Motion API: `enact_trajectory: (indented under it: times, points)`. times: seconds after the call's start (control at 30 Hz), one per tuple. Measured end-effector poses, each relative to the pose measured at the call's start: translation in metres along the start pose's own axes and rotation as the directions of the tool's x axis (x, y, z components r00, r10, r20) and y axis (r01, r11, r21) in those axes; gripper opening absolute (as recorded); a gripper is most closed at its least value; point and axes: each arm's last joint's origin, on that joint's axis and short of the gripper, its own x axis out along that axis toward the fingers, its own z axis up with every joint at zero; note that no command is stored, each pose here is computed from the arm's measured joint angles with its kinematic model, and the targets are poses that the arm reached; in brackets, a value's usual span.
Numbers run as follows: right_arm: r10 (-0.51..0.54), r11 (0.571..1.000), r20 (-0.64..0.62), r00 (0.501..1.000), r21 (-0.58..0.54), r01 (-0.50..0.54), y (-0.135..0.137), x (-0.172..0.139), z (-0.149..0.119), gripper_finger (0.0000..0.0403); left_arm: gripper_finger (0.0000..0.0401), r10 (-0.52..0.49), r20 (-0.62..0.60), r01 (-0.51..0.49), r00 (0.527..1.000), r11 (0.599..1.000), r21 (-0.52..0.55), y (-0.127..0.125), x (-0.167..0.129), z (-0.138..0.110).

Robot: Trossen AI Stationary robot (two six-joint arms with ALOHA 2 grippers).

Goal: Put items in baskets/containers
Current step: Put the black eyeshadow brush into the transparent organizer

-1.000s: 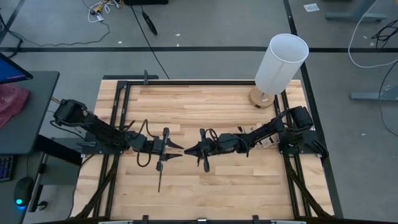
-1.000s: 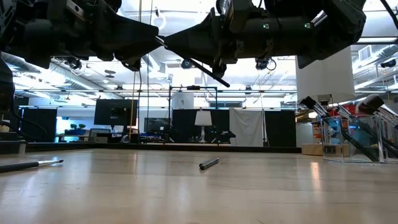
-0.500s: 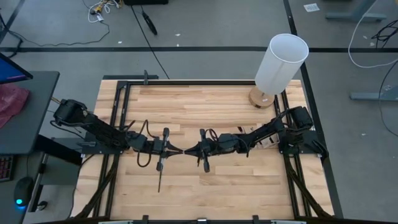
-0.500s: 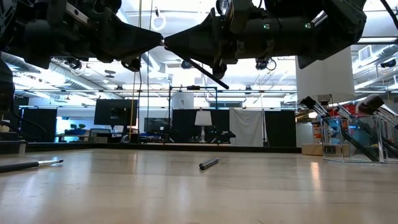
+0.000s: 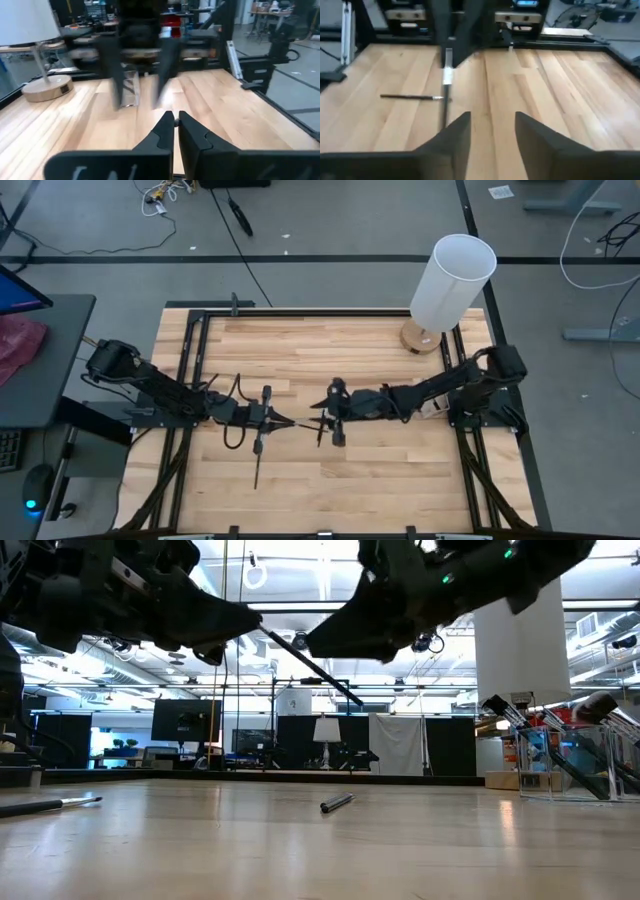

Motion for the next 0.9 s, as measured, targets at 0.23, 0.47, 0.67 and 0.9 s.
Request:
enact_trajectory:
  times: [0.23,0.47,0.67,0.9]
  points:
    - [-0.083,0.996,-0.008,0.997,-0.039,0.083,0.017,-0.004,-0.001,0.0191,0.0013,0.048,-0.006,-0.048,0.999,0.998,-0.041,0.009,0.002,-0.001]
    - [-0.186,0.980,-0.003,0.983,-0.079,0.185,0.022,0.011,0.003,0.0174,0.0011,0.074,-0.009,-0.074,0.997,0.995,-0.061,0.013,0.002,-0.001]
    - [-0.182,0.974,-0.017,0.983,-0.144,0.177,0.030,0.031,0.000,0.0170,0.0014,0.079,-0.004,-0.079,0.997,0.994,-0.071,0.013,0.002,0.000]
    - [-0.200,0.973,-0.001,0.980,-0.122,0.198,0.029,0.032,0.004,0.0111,0.0014,0.079,-0.008,-0.079,0.997,0.994,-0.080,0.013,0.002,-0.001]
